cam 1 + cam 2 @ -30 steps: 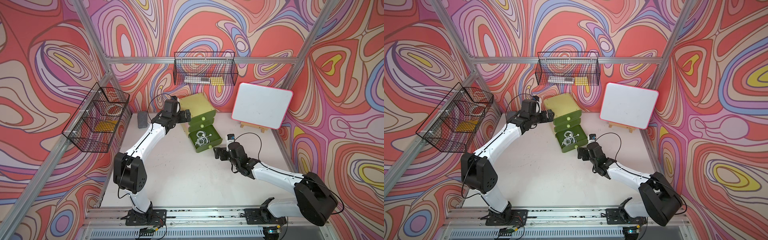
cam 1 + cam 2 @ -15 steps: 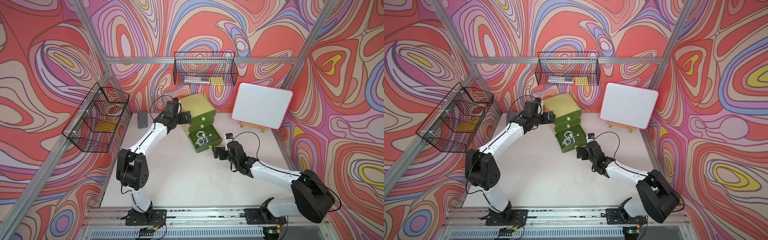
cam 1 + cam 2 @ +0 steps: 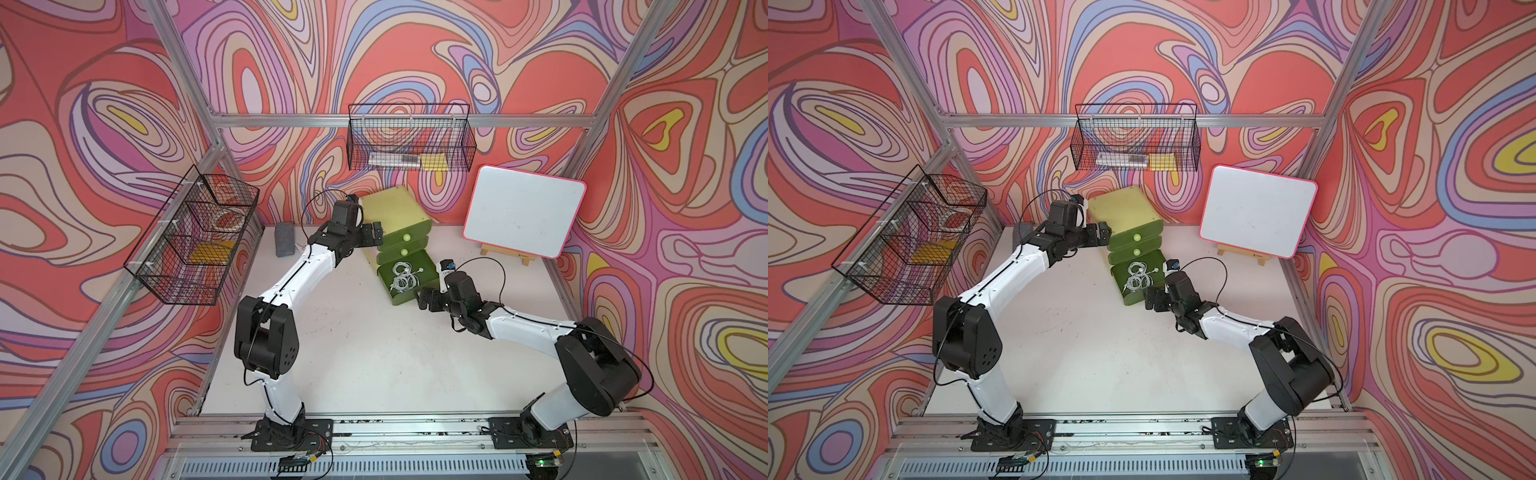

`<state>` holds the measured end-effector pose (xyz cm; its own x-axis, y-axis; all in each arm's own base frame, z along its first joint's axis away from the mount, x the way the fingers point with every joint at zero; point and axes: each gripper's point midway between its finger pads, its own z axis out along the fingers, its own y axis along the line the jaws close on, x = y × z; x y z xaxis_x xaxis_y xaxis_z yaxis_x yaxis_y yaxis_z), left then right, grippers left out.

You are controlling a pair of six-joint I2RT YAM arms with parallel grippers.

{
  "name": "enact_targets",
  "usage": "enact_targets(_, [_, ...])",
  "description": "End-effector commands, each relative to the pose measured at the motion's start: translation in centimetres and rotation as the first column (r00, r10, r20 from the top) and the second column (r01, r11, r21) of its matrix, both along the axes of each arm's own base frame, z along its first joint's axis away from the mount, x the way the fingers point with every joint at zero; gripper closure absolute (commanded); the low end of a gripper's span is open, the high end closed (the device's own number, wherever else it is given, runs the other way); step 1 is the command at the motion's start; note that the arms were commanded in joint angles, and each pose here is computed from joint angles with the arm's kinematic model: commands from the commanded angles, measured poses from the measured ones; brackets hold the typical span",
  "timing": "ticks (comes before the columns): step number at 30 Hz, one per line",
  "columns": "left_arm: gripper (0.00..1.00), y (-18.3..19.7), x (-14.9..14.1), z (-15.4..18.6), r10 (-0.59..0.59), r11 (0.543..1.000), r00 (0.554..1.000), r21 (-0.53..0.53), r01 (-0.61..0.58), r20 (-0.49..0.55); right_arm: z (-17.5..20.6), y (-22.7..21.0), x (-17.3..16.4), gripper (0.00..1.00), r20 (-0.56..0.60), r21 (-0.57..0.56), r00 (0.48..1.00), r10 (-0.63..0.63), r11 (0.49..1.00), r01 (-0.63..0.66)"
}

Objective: Place the wired earphones into the drawer by color
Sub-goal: Close the drawer in the storage box.

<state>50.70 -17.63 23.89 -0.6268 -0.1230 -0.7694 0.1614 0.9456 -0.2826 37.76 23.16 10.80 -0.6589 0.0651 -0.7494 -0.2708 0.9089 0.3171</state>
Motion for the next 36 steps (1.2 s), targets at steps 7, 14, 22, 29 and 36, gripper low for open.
enact_targets(7, [0.01,0.6,-0.1,0.3,0.002,1.000,1.000,0.020,-0.002,0.008,-1.5,1.0,1.5,0.19,-0.064,0.124,0.996,0.055,0.991,-0.046])
enact_targets(14, [0.01,0.8,-0.2,0.3,0.004,1.000,1.000,0.029,-0.004,0.009,-3.1,1.0,1.8,0.44,-0.075,0.108,0.994,0.081,0.991,-0.072])
enact_targets(22, [0.01,1.0,-0.4,0.5,0.009,0.999,1.000,0.037,-0.010,0.016,-4.9,0.8,2.6,0.54,-0.091,0.076,0.994,0.068,0.995,-0.061])
enact_targets(29, [0.01,1.0,-0.6,0.2,0.009,0.999,1.000,0.036,-0.009,0.010,-5.3,0.9,3.3,0.62,-0.086,0.058,0.994,0.063,0.997,-0.058])
enact_targets(36, [0.01,1.0,-0.7,0.3,0.009,0.999,1.000,0.034,-0.009,0.010,-5.2,1.1,4.0,0.68,-0.063,0.062,0.996,0.061,0.996,-0.057])
